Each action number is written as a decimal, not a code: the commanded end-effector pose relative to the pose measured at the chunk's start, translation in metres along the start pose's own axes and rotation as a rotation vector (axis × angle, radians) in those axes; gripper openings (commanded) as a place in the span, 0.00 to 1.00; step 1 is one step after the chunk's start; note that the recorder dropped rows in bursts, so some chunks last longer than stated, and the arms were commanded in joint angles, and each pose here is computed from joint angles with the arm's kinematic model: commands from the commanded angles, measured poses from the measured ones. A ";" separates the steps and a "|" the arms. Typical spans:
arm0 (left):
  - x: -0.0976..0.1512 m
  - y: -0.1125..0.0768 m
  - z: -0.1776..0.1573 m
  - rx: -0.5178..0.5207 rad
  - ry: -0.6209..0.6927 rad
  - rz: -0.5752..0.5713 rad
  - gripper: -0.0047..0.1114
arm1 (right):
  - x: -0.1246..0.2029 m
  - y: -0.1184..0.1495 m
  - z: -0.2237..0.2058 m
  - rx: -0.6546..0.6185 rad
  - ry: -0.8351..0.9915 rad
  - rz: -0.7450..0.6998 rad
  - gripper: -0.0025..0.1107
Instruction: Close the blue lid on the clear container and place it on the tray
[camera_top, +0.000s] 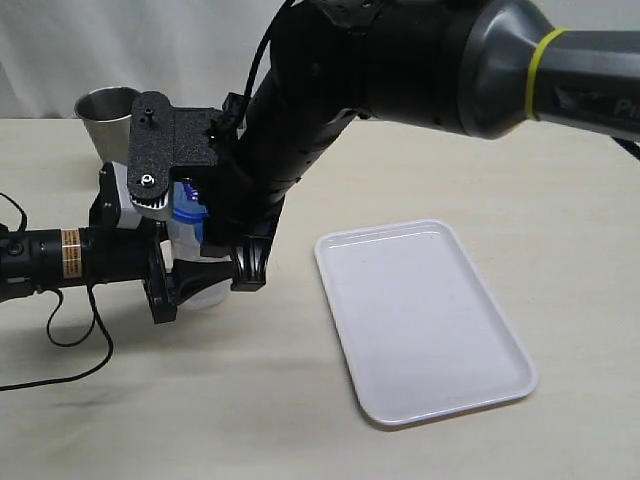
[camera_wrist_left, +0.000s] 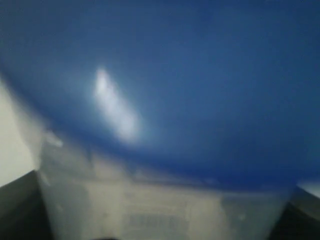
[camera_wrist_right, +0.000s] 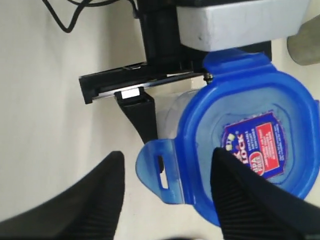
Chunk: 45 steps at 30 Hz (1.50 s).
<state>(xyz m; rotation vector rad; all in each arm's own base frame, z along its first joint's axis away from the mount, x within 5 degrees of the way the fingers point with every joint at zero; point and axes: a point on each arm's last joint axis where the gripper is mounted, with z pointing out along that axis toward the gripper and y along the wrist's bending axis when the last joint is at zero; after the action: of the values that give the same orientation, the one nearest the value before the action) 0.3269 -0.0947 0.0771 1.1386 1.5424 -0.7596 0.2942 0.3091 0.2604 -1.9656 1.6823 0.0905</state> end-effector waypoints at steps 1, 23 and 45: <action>-0.009 0.001 -0.001 0.005 -0.053 0.014 0.04 | 0.003 -0.004 0.012 0.023 0.007 -0.032 0.40; -0.009 0.001 -0.001 0.003 -0.053 0.013 0.04 | 0.018 0.001 0.056 -0.025 0.095 -0.056 0.32; -0.009 0.001 -0.001 0.005 -0.053 0.011 0.04 | 0.030 0.011 0.077 0.040 0.063 -0.045 0.19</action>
<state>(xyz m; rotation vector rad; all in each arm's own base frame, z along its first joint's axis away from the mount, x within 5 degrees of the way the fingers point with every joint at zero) 0.3383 -0.0841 0.0771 1.0002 1.6336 -0.7054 0.3136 0.3218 0.2276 -1.8713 1.5306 -0.0371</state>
